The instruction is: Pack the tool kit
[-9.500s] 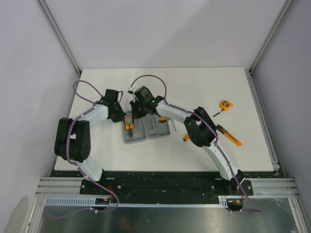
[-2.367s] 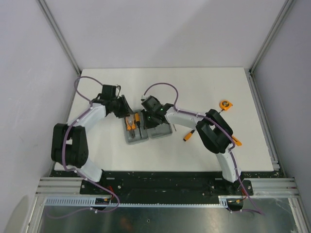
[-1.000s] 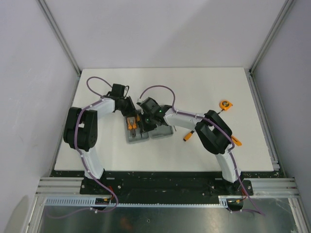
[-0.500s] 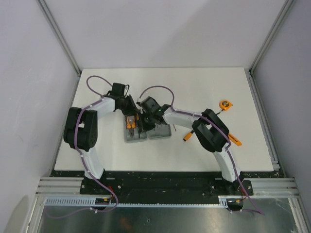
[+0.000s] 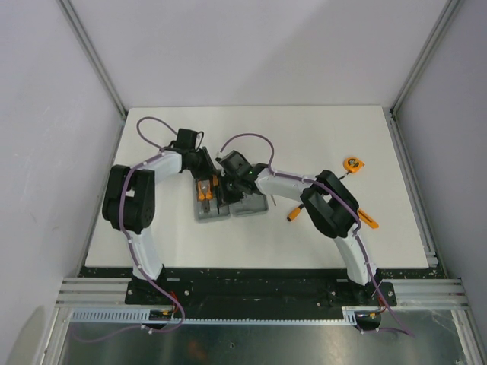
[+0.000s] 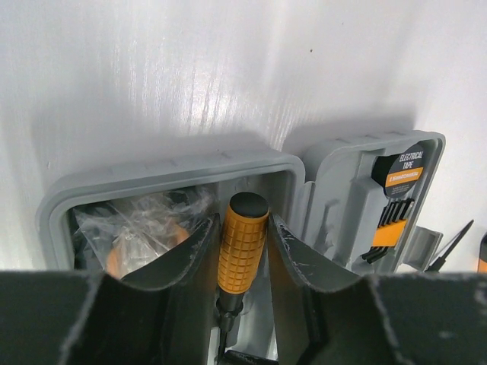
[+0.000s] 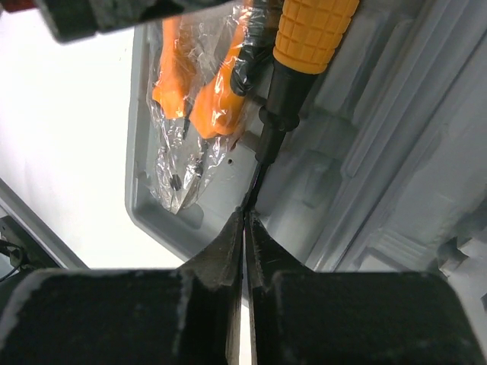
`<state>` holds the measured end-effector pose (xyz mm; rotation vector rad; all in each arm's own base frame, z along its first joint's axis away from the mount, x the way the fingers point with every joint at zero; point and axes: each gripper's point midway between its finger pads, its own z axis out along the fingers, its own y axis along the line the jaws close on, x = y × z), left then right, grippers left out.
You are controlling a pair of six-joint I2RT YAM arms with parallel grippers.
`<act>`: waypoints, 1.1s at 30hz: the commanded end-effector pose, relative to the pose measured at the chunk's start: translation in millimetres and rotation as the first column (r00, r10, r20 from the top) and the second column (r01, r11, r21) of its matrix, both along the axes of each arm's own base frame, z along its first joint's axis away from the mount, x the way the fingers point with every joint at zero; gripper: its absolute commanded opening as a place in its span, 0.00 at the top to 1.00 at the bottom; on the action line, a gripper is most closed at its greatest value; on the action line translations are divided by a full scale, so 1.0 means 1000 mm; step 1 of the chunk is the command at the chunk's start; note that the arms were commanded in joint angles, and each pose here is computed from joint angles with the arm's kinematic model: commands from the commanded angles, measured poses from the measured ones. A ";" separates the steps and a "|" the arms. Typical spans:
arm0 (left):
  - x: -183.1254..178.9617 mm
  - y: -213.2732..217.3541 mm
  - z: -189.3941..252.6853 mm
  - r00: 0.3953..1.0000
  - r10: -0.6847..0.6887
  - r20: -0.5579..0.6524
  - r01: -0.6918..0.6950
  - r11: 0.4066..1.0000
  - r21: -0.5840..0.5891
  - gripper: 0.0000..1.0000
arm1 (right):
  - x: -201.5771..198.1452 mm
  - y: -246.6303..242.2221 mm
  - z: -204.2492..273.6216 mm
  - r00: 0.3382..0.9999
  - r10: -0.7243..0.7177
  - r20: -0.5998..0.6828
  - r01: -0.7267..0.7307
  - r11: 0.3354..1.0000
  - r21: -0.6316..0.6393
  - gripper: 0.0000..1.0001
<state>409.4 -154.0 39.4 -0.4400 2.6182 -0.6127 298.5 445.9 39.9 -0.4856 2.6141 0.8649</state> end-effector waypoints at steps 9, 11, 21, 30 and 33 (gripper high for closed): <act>0.014 0.007 0.008 0.999 0.022 0.040 -0.024 0.998 0.053 0.56 | 0.030 0.001 0.030 0.993 -0.097 0.071 0.095 0.995 0.035 0.79; 0.013 0.007 0.013 0.999 0.022 0.049 -0.024 0.998 0.052 0.52 | 0.034 0.000 0.034 0.990 -0.111 0.082 0.108 0.993 0.040 0.78; 0.010 0.018 0.039 0.992 0.058 0.111 -0.067 0.995 0.080 0.40 | 0.044 0.006 0.057 0.983 -0.120 0.136 0.107 0.989 0.101 0.92; 0.008 0.029 0.053 0.984 0.101 0.147 -0.118 0.986 0.116 0.57 | 0.041 0.006 0.058 0.983 -0.112 0.144 0.097 0.990 0.106 0.92; 0.005 0.024 0.047 0.988 0.089 0.123 -0.101 0.990 0.095 0.64 | 0.037 0.007 0.058 0.984 -0.090 0.157 0.075 0.992 0.099 0.92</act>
